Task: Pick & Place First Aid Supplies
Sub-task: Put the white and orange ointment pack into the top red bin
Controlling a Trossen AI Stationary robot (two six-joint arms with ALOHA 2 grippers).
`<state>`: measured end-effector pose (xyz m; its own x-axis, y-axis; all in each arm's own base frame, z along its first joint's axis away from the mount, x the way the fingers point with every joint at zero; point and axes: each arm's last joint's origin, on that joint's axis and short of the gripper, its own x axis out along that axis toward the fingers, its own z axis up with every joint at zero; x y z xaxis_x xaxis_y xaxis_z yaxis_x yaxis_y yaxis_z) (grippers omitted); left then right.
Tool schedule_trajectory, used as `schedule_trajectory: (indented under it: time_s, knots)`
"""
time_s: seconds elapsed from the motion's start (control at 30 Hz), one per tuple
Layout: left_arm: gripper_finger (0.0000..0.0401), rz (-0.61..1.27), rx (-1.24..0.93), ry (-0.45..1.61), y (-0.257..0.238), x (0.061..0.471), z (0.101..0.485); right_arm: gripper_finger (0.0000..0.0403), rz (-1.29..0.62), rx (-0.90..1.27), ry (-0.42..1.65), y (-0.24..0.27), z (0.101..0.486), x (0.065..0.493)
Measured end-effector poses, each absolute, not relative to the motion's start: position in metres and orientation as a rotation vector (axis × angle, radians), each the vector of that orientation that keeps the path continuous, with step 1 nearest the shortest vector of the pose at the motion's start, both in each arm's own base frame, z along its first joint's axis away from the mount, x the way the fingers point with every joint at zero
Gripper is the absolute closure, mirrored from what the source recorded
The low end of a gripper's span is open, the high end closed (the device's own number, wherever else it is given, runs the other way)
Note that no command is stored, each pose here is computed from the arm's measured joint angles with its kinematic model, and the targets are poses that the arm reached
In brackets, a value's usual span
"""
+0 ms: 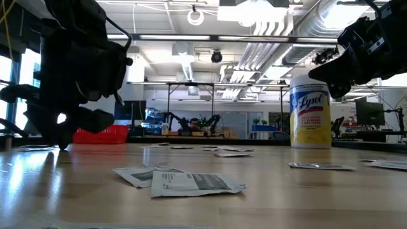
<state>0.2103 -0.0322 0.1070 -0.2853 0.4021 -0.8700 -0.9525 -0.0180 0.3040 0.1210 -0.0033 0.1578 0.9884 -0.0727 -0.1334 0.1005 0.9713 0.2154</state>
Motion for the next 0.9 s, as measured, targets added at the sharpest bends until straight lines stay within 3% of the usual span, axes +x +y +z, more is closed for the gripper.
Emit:
schedule_trajectory:
  time_s: [0.27,0.6,0.9]
  knots:
    - [0.0394,1.572,-0.725,1.109,-0.032,0.211,0.106,0.0391,-0.088,0.223,0.125,-0.003,0.158,0.121]
    - [0.0399,1.586,-0.676,1.124,-0.032,0.212,0.114,0.0391,-0.088,0.223,0.125,-0.003,0.158,0.121]
    - [0.0401,1.407,-0.576,1.035,-0.030,0.225,0.152,0.0391,-0.087,0.223,0.125,-0.003,0.158,0.121]
